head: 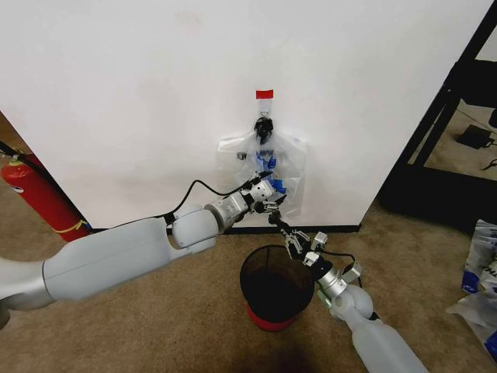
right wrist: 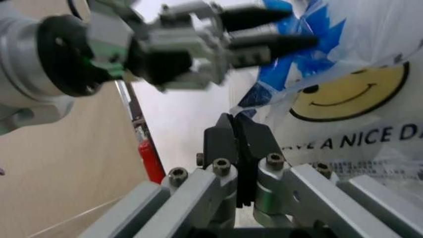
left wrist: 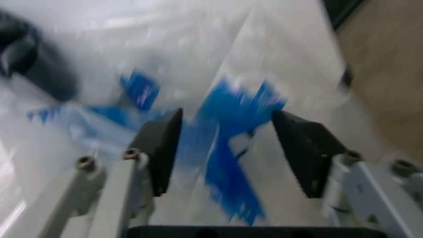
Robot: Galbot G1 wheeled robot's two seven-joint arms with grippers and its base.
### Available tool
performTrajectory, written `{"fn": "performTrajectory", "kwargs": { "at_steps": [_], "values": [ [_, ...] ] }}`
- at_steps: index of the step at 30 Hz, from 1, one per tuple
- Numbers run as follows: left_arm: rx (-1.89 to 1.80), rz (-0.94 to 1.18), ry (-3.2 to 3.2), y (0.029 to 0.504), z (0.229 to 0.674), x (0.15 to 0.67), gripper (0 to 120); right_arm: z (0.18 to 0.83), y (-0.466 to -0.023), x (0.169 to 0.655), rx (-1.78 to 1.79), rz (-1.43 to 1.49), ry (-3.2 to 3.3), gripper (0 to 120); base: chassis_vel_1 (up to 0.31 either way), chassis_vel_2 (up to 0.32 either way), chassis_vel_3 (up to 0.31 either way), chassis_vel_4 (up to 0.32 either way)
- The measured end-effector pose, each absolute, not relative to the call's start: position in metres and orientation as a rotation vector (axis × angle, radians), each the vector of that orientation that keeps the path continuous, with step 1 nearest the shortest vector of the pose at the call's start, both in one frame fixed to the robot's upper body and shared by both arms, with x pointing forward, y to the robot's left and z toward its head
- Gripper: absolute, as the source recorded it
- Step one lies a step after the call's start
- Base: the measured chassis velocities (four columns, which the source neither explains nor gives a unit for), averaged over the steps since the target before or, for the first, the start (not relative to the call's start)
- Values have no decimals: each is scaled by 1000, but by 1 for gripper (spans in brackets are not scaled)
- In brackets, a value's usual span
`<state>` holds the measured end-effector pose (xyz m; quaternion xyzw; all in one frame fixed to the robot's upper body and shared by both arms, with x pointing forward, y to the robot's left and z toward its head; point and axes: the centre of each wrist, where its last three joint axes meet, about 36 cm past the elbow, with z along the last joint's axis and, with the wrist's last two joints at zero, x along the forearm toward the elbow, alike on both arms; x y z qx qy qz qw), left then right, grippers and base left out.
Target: Pick up the garbage bag from the wall and place it over the trash bin.
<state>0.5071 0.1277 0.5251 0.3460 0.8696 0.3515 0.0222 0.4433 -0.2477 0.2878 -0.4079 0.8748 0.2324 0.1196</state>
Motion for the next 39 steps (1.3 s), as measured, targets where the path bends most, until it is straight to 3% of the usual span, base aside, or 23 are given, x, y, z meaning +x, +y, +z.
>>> {"fn": "performTrajectory", "kwargs": {
  "at_steps": [5,12,19,21,29,33,39],
  "values": [
    [944,1261,2742,117,529,506,33,290,-243,443,-1210,673,2542,0,0,0,0,0],
    [887,1392,2778,111,544,492,22,293,-248,443,-1216,655,2538,0,0,0,0,0],
    [871,1359,2791,114,552,486,0,294,-251,442,-1213,648,2540,0,0,0,0,0],
    [868,1343,2794,115,552,486,0,294,-251,443,-1212,647,2542,0,0,0,0,0],
    [894,977,2874,132,541,476,0,283,-255,443,-1159,648,2580,0,0,0,0,0],
    [872,544,2917,156,510,476,0,282,-253,440,-1142,647,2599,0,0,0,0,0],
    [851,118,2919,173,485,469,0,285,-249,440,-1158,643,2591,0,0,0,0,0]
  ]
}}
